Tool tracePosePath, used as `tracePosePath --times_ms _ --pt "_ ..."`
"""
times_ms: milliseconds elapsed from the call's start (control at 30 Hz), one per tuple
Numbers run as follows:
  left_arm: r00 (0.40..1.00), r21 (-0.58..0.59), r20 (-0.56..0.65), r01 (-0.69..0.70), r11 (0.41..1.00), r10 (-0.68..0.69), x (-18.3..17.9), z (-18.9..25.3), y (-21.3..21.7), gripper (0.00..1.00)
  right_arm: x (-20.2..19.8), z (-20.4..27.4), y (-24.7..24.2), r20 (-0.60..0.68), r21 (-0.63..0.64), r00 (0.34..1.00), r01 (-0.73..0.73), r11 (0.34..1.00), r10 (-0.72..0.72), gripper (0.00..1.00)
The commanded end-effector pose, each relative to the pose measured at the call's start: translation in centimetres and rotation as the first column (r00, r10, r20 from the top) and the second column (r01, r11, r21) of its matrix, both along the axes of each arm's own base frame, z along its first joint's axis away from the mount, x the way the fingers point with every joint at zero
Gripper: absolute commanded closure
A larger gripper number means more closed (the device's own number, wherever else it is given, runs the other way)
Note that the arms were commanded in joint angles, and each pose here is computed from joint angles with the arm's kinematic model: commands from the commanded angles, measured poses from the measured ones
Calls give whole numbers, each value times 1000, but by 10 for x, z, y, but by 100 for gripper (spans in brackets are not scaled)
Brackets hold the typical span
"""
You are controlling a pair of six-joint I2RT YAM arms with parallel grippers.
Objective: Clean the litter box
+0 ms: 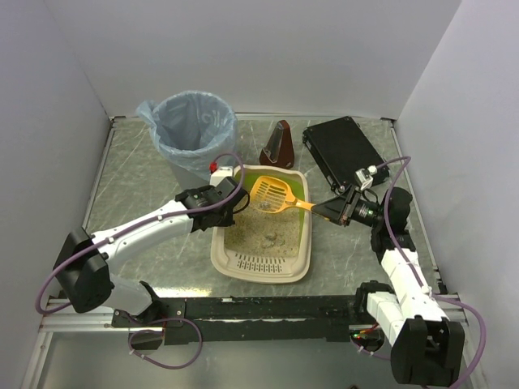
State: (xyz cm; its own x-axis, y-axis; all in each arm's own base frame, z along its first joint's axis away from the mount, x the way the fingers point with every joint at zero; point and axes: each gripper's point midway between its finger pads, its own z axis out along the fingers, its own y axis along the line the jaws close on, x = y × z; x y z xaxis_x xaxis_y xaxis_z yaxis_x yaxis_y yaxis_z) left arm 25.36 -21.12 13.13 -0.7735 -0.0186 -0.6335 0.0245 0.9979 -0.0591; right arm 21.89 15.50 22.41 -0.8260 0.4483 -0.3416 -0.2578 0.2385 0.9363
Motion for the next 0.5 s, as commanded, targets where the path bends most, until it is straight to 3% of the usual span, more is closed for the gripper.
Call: tracePosePath --times_ms 0,67,100,133,167,267,333,367,433,467 --pt "981 -268 175 -32 963 82 31 55 -30 99 4 15 -2 86 -55 996 10 998 -6 100" --pt "982 -264 166 -41 964 87 30 49 -29 99 5 13 -2 96 -74 995 15 997 -8 100" --pt "982 -260 162 -51 964 96 30 47 -27 97 9 1 -7 37 -102 998 58 993 -54 100" --pt "982 -252 158 -57 966 99 30 44 -25 94 13 2 -9 57 -126 996 81 989 -74 100" --pt "982 -257 155 -69 964 112 30 43 -23 85 12 -4 -10 35 -136 996 81 987 -77 100" --pt "985 -261 133 -74 963 111 28 33 -24 79 11 2 -5 33 -99 998 50 994 -47 100" --pt "986 -260 121 -77 962 112 26 29 -24 78 16 -2 -8 -2 -149 995 98 984 -100 100" --pt "986 -257 114 -87 962 119 26 26 -22 70 16 -5 -9 27 -193 994 105 976 -101 100" --pt "985 -252 111 -97 963 129 25 24 -20 66 13 -3 -9 35 -222 993 114 968 -109 100" --pt "985 -257 112 -102 961 134 25 25 -20 57 12 -1 -9 45 -225 993 113 968 -106 100"
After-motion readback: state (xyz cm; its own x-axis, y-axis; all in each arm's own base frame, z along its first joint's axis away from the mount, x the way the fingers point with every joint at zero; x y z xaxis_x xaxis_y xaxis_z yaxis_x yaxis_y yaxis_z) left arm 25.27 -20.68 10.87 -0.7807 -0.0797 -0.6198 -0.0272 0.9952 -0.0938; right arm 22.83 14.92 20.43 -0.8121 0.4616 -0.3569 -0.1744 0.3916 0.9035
